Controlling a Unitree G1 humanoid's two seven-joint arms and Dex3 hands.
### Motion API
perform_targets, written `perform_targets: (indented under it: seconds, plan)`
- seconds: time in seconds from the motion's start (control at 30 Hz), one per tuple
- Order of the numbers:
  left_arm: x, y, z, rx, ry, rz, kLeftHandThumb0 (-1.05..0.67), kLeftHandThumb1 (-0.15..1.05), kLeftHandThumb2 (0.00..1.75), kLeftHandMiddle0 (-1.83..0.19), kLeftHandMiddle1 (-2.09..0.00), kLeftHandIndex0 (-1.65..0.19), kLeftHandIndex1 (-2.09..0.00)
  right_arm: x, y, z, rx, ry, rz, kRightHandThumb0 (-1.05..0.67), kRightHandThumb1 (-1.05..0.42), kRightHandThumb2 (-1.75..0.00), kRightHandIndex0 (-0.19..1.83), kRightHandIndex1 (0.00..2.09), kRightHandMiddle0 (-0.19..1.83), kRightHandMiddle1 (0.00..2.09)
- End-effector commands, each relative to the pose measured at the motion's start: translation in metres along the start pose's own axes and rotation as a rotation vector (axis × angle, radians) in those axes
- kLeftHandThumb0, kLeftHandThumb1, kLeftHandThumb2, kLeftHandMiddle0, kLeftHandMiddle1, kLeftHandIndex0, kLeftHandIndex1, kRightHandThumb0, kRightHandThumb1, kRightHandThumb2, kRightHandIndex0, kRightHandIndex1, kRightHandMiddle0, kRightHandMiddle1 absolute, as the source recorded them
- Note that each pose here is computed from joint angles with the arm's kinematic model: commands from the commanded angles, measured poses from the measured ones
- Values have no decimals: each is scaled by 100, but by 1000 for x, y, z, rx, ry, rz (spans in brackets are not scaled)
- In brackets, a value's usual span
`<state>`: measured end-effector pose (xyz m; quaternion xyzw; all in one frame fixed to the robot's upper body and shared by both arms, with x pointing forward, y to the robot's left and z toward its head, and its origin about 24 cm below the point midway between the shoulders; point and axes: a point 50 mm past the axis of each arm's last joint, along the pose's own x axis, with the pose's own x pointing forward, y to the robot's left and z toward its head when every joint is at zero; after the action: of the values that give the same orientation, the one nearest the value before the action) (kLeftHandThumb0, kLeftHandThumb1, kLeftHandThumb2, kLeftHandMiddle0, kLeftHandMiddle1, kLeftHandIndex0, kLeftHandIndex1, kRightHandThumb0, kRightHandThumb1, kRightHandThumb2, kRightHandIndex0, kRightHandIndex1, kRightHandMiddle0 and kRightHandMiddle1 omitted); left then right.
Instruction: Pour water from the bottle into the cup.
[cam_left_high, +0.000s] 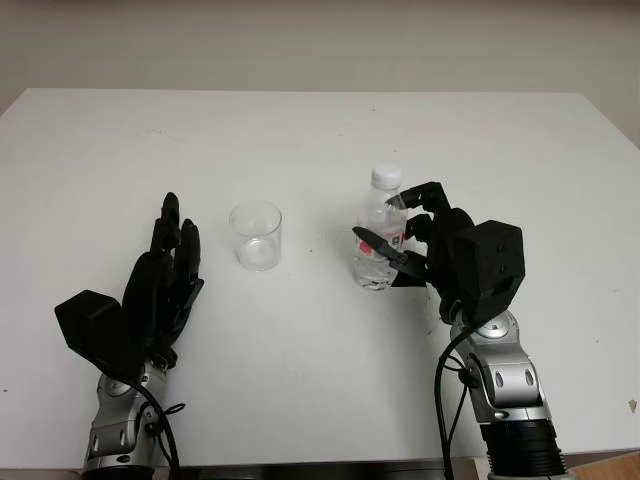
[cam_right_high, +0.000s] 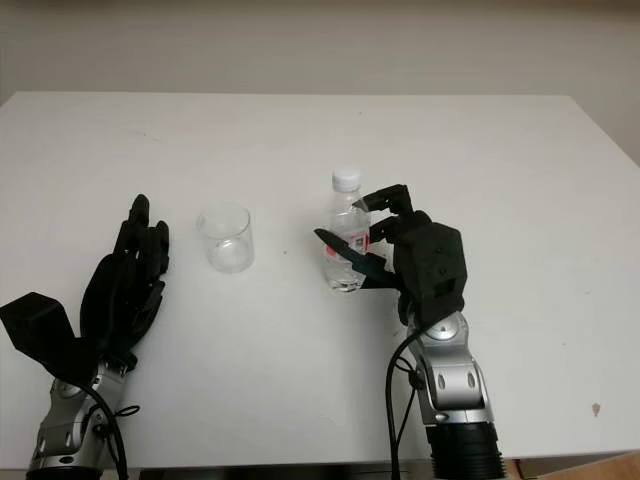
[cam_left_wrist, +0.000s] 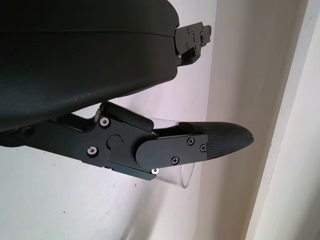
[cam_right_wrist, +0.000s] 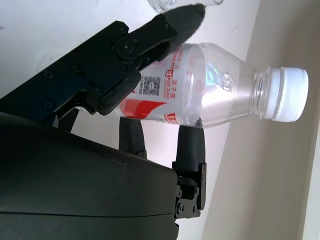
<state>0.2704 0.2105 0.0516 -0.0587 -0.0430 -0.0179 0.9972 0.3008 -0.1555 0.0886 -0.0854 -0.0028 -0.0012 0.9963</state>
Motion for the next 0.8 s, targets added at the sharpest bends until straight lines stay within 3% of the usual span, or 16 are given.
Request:
perform_targets:
  seconds: [0.0, 0.1, 0.17, 0.27, 0.67, 0.77]
  plan:
    - [-2, 2, -2, 1, 11, 0, -76, 105, 51, 18, -5, 18, -5, -2, -1, 0, 11, -26, -18, -59, -98, -5, 74, 209, 29, 209]
    - [-2, 2, -2, 1, 14, 1, -77, 105, 51, 18, -5, 18, -5, -3, -2, 1, -110, -41, -27, -69, -94, -5, 15, 209, -6, 203]
    - [-2, 2, -2, -5, 11, -1, -77, 105, 50, 18, -5, 18, -5, -3, -2, 2, -160, -51, -25, -74, -92, -5, -12, 199, -16, 174]
    - [-2, 2, -2, -5, 12, -2, -76, 105, 50, 18, -5, 18, -5, -4, -2, 2, -189, -52, -20, -78, -90, -5, -18, 166, -19, 140]
    - [-2, 3, -3, -7, 11, -5, -76, 105, 50, 18, -5, 18, -5, -8, -3, -1, -214, -65, -27, -80, -90, -5, -19, 73, -19, 75]
    - [-2, 3, -3, -6, 13, -7, -76, 105, 50, 18, -5, 18, -5, -9, -2, -1, -200, -62, 7, -81, -91, -5, -19, 36, -18, 40]
